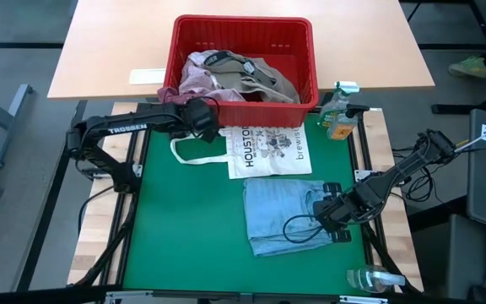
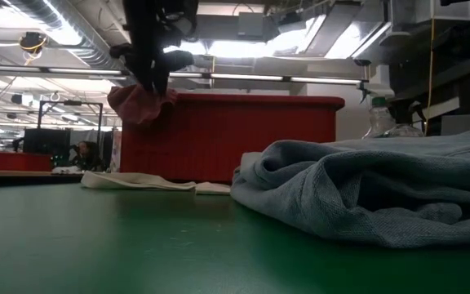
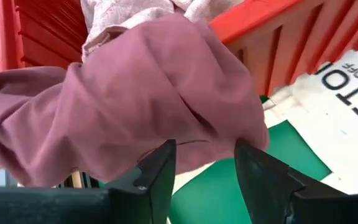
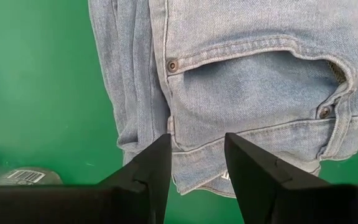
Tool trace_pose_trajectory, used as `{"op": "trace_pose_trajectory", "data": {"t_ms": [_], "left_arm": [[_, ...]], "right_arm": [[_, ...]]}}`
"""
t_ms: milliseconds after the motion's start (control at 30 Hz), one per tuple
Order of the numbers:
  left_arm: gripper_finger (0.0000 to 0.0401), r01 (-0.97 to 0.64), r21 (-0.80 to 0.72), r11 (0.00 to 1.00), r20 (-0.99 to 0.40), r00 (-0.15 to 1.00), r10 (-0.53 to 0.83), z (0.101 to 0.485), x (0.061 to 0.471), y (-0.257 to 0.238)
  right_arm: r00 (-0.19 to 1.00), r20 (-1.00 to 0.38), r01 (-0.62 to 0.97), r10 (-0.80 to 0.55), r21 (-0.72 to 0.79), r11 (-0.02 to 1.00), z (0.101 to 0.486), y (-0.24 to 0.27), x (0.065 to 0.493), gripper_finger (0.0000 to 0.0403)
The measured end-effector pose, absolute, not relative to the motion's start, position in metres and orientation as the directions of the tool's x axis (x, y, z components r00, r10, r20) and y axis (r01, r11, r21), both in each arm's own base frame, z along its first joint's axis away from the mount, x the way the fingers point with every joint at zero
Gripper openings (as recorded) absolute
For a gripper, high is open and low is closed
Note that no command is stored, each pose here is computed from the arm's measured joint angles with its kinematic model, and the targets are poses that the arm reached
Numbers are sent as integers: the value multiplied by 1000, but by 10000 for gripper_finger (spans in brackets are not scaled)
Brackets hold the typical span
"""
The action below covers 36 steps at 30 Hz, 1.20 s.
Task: Fold Laundry from Bin
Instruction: Fold the red underwear from the red laundry basket
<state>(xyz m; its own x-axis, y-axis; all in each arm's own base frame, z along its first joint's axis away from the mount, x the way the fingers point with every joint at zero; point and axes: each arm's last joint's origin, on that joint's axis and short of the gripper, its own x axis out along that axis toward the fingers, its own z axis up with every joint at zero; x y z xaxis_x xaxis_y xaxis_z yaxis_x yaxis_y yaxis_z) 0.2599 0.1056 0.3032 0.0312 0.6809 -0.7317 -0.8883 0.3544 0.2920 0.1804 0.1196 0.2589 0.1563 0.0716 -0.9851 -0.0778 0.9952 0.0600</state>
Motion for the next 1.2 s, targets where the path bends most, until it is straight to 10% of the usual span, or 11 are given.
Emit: {"op": "trace_pose_trajectory", "data": {"t_ms": [1200], "left_arm": [[163,-823,486,294,-796,-279,537,290,230,106]], "right_arm": [[158,-985,-78,73,61,995,259,120,181,150]]}}
